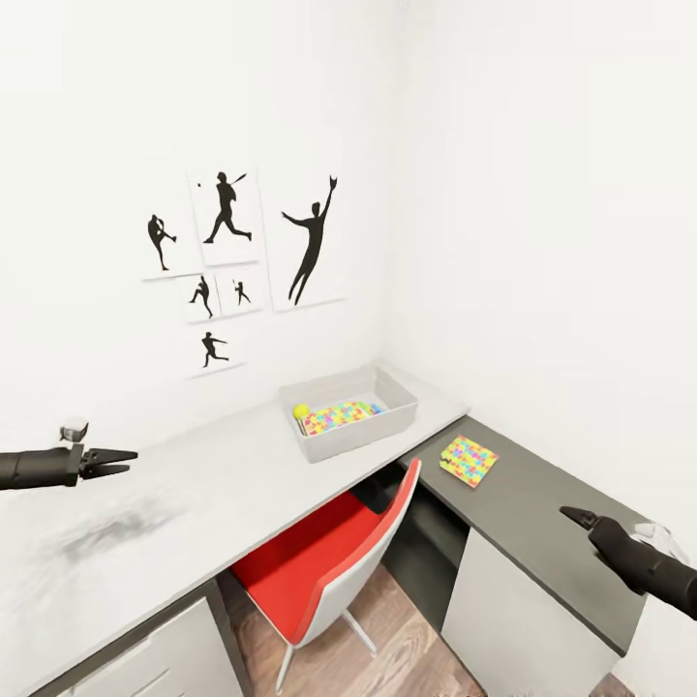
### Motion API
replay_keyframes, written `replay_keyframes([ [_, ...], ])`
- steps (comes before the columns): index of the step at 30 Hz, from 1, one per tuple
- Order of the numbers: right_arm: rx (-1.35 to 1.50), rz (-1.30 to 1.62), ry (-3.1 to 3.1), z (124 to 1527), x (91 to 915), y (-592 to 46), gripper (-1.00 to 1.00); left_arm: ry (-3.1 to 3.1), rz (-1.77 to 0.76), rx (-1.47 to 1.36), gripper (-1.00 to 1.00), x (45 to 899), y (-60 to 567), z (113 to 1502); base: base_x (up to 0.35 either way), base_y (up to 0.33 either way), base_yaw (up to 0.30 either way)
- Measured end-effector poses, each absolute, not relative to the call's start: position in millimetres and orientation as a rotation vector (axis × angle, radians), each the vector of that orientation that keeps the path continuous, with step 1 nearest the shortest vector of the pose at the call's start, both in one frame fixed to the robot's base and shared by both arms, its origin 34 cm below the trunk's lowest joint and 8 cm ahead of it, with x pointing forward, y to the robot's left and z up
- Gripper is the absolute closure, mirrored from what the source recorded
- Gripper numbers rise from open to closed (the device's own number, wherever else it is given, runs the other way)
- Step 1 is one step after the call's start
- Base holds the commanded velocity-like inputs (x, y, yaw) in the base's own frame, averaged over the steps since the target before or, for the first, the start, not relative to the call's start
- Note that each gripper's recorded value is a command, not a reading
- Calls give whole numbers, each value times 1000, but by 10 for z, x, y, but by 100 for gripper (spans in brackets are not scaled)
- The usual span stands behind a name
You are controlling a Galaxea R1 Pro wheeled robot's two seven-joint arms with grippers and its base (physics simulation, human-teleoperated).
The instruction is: Put all the toys in the child's room - the three board games (two on the bed and one on the table), the two jigsaw puzzles on the table, and the tennis ball on the table - inside the toy box on the table in the child's room.
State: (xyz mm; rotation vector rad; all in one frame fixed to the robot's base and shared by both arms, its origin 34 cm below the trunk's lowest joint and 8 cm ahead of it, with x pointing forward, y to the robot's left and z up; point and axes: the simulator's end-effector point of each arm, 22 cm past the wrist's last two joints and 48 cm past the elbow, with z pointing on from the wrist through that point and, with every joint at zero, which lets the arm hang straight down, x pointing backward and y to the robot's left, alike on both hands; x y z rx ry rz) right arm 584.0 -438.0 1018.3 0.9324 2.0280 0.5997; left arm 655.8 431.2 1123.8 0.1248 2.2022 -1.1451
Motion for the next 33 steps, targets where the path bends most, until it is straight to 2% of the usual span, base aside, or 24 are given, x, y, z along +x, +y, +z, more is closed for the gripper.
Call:
replay_keyframes([
  [7, 931, 604, 2023, 10204, 5839, -4370, -100, 2197, -1140, 135, -100, 6541, 4316, 11249, -40, -127, -247],
  [33, 944, 602, 2022, 10186, 5811, -4397, -100, 2177, -1139, 153, -100, 6519, 4281, 11354, -1, -3, -251],
])
